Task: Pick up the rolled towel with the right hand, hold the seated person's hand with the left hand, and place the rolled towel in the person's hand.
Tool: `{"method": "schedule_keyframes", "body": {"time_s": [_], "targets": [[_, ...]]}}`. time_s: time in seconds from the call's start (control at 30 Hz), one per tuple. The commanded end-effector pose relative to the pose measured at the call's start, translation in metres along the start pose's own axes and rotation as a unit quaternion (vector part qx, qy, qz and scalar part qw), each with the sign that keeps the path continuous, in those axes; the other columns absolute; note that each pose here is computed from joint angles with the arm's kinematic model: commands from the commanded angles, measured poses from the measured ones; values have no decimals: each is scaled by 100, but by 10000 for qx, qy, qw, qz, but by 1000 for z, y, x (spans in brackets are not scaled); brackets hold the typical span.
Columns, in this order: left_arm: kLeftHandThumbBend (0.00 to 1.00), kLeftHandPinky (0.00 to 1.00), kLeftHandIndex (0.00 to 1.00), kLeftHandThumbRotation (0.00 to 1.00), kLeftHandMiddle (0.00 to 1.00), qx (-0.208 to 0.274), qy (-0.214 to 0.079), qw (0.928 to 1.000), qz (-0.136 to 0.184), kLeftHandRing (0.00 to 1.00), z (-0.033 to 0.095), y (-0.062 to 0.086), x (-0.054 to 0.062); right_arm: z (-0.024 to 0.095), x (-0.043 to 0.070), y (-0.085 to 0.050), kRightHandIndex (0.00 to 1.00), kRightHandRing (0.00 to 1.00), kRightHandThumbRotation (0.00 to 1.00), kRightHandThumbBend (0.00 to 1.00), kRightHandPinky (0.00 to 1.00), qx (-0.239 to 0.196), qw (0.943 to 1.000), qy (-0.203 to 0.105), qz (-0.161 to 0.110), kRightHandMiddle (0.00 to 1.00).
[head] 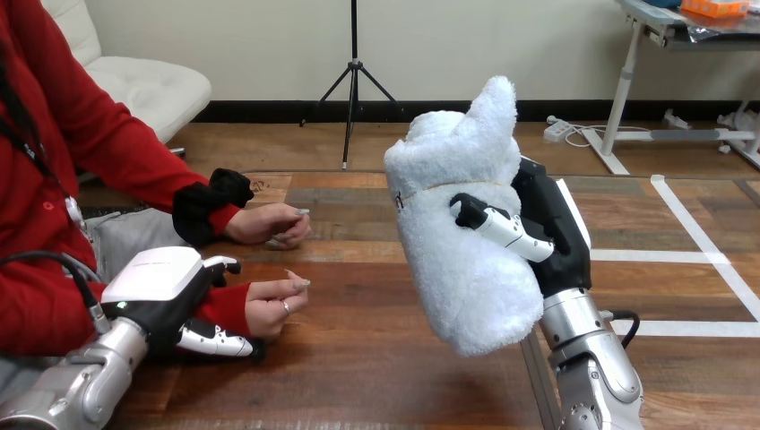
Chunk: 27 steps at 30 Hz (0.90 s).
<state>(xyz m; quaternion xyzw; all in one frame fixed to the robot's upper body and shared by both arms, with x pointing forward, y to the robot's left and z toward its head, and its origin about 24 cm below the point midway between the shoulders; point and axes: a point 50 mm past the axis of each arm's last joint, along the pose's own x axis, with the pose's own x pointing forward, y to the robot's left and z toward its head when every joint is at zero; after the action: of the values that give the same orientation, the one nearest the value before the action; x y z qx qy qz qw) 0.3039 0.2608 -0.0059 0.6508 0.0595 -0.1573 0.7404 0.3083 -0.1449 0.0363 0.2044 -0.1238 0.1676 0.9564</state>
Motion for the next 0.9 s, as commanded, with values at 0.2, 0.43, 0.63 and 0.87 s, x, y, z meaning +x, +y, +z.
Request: {"method": "schedule_keyframes", "body": {"time_s": [0.2,0.43,0.63,0.87], "targets": [[100,58,63,36,59,24,68,9988,-488,57,3,-11,1,24,17,8,21,5,0,43,0,-102,9984,-523,193,14],[100,52,54,29,52,-46,18,9989,-457,50,3,-11,0,25,17,9,21,5,0,42,0,-92,9983,-547,196,14],[98,49,50,25,49,75,36,9984,-559,47,2,-11,0,26,17,9,21,5,0,42,0,-90,9981,-566,208,14],[95,44,46,18,46,145,38,9981,-602,44,1,-12,0,27,16,10,21,5,0,42,0,-69,9981,-582,210,14]]}}
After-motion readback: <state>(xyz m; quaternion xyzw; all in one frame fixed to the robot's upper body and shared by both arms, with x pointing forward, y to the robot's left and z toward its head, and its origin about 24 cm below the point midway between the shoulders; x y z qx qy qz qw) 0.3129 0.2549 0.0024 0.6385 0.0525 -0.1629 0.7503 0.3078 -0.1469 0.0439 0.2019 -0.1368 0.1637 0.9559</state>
